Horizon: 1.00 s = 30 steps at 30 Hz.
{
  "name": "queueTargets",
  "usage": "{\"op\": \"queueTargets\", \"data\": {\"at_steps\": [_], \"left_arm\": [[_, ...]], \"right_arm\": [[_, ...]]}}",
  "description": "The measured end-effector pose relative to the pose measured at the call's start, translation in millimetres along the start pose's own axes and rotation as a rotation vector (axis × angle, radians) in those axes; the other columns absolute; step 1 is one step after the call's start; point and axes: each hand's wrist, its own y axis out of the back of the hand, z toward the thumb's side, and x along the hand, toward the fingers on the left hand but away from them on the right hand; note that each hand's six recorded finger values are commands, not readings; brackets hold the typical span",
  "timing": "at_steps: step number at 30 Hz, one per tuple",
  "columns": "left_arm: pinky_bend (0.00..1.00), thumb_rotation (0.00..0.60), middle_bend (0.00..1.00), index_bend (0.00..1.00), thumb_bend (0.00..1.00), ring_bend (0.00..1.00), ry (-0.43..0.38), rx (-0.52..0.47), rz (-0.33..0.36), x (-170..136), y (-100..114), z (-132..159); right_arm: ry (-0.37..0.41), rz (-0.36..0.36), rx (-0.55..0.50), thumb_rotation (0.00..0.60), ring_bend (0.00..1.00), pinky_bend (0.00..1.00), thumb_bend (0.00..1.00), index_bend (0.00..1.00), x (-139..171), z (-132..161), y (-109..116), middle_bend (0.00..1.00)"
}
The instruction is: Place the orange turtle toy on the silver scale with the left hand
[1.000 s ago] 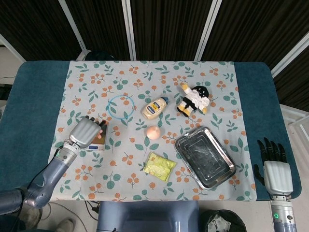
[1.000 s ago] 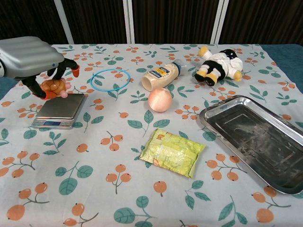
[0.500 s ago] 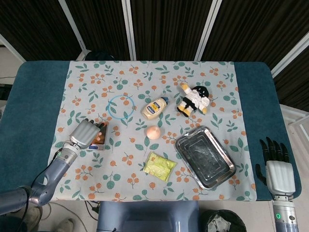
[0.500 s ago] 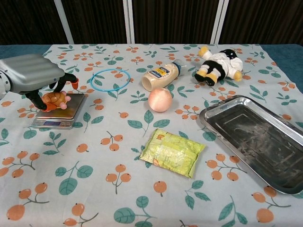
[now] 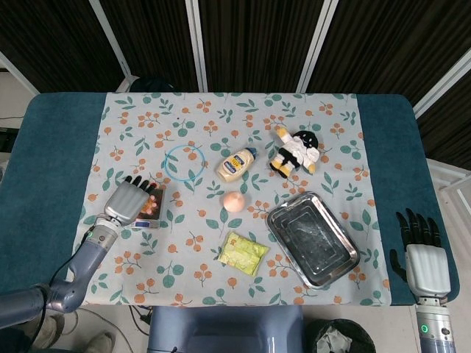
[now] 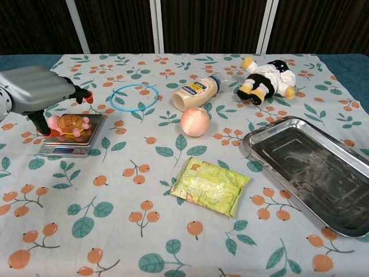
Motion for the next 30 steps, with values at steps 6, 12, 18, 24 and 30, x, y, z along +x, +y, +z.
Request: {"op": "queueTargets", "data": {"at_steps": [6,12,18,24,30], "left_arm": [[0.22,0.6,0.16,0.15,0.17,0.11,0.021,-0.027,0.052,-8,22,0],[0.15,0.6,0.12,0.1,0.17,0.07,0.089,-0.125,0.208,-38,61,-17],[0.1,0.6,0.06,0.07,0.16,0.03,0.17,-0.266,0.295,-91,62,-50],[0.09,0.6,0.01,0.02,0.15,0.01,0.235,-0.4,0.301,-142,29,-83],[0.07,0.6,0.0,0.01,0.14,0.0,0.273,-0.519,0.298,-173,-6,-110]], "right_arm": [[0.001,-0.002,0.001,0.6,0.01,0.0,0.53,0.0,0,1,0,0.0],[0.006,-0.001,0.0,0.6,0.01,0.0,0.53,0.0,0,1,0,0.0],[0.01,-0.01,-0.001,0.6,0.01,0.0,0.53,0.0,2,1,4,0.0],[0.032,-0.006,-0.003,0.6,0.01,0.0,0.53,0.0,2,3,5,0.0],[0.054,-0.011,-0.005,0.6,0.01,0.0,0.53,0.0,3,3,8,0.0]]}}
